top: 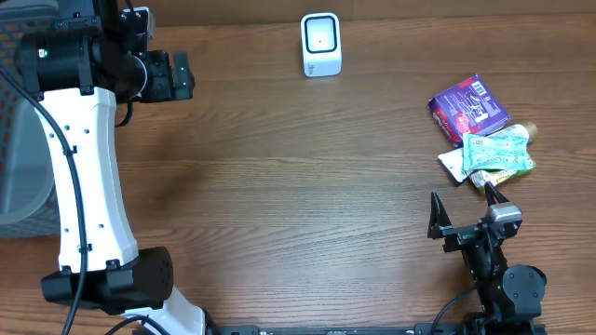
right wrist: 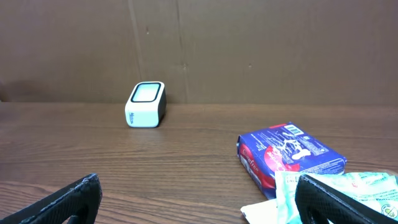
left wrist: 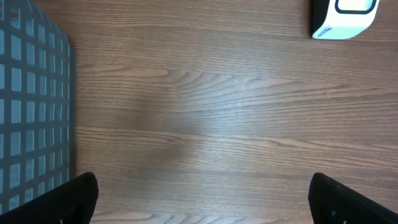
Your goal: Scan the item barcode
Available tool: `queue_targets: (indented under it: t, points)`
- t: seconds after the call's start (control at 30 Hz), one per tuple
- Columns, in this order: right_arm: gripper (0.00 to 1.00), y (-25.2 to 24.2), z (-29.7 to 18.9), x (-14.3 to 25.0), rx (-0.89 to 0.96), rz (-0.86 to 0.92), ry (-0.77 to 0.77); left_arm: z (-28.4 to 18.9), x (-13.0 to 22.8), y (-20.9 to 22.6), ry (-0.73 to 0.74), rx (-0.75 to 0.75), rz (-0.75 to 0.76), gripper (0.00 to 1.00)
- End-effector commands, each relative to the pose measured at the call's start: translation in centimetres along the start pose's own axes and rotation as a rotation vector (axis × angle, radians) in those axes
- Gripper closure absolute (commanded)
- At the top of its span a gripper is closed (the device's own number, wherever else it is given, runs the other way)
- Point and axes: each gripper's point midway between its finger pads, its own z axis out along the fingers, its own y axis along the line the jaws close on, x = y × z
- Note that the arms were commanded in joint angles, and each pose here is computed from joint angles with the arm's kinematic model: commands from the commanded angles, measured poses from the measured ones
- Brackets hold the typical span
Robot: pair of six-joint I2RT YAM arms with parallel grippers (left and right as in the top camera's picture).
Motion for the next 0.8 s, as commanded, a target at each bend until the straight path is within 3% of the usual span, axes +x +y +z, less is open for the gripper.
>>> queue_targets:
  t: [0.0,0.77]
  points:
    - [0.0,0.01,0.0,0.1,0.001,0.004,-0.007,0.23,-0.11,-0.17,0.003,0.001,-0.001,0.01]
    - [0.0,0.01,0.0,0.1,0.001,0.004,-0.007,0.26,-0.13,0.29,0.003,-0.004,-0.012,0.0]
